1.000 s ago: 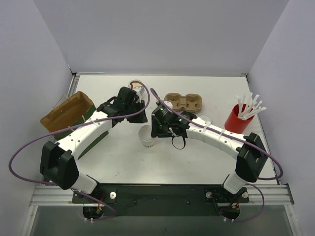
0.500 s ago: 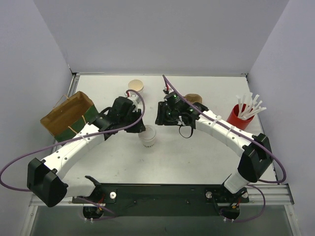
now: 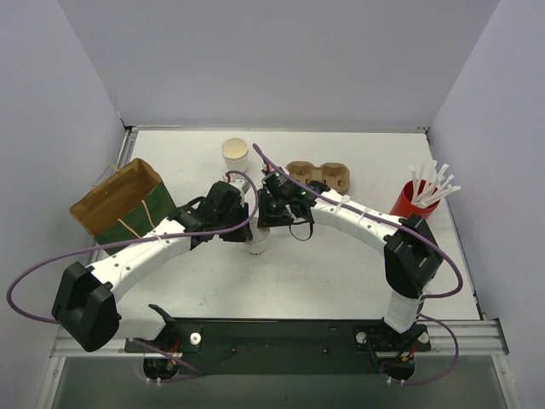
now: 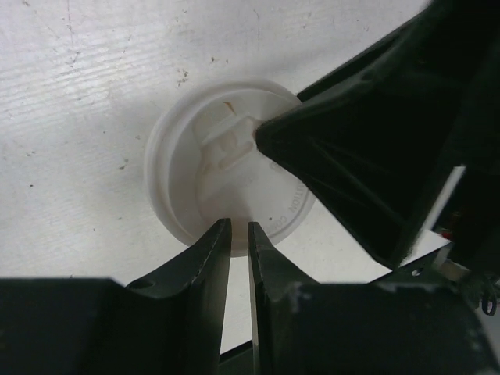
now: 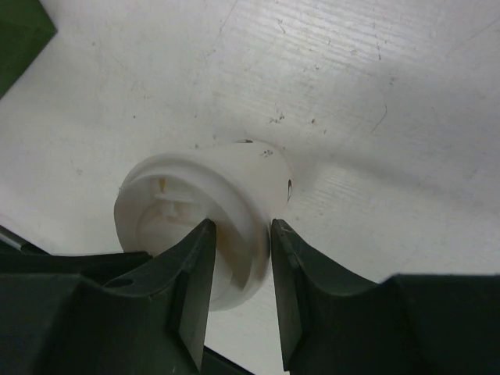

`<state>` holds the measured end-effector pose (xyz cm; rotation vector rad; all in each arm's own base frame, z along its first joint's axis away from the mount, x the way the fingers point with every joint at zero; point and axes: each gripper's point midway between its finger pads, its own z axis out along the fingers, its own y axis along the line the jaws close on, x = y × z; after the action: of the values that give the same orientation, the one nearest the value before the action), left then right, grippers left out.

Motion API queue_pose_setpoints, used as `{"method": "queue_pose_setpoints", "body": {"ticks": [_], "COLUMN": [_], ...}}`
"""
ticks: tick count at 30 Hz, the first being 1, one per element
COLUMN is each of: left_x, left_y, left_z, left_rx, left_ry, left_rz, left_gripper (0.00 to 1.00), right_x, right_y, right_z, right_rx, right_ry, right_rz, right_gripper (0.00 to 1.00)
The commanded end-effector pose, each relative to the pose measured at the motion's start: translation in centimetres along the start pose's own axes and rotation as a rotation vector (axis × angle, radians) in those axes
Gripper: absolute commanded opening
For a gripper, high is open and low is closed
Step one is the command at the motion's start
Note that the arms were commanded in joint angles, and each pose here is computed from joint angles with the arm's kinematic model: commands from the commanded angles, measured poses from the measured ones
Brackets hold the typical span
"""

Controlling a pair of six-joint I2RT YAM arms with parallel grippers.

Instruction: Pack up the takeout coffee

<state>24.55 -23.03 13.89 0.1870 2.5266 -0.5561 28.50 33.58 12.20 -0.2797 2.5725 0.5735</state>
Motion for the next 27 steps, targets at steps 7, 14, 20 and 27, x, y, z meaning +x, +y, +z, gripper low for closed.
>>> {"method": "queue_pose_setpoints", "body": {"ticks": [7, 14, 20, 27], "left_x": [0.7, -1.9, -5.2, -3.7], "left_y": [0.7, -0.7, -2.1, -1.9], "left_z": [1.1, -0.1, -2.7, -4.5], "left_rx": [-0.029, 0.003, 0.054, 0.070], "left_ry": [0.008, -0.046, -0.118, -0.111], "left_rz": [0.000, 0.027, 0.011, -0.029], "left_gripper": [0.26, 0.27, 0.31, 0.27], "right_x": [2.9, 3.2, 3.2, 1.5], "right_y": [-0.7, -1.0, 0.1, -0.4], "right_z": [0.8, -1.5, -3.8, -5.1], "right_rx": [0.060, 0.077, 0.038, 0.062], "right_ry": [0.055, 0.006, -0.051, -0.119], "right_rz": [0.024, 0.083, 0.138, 0.057], "right_gripper": [0.26, 0.28, 0.33, 0.44]}}
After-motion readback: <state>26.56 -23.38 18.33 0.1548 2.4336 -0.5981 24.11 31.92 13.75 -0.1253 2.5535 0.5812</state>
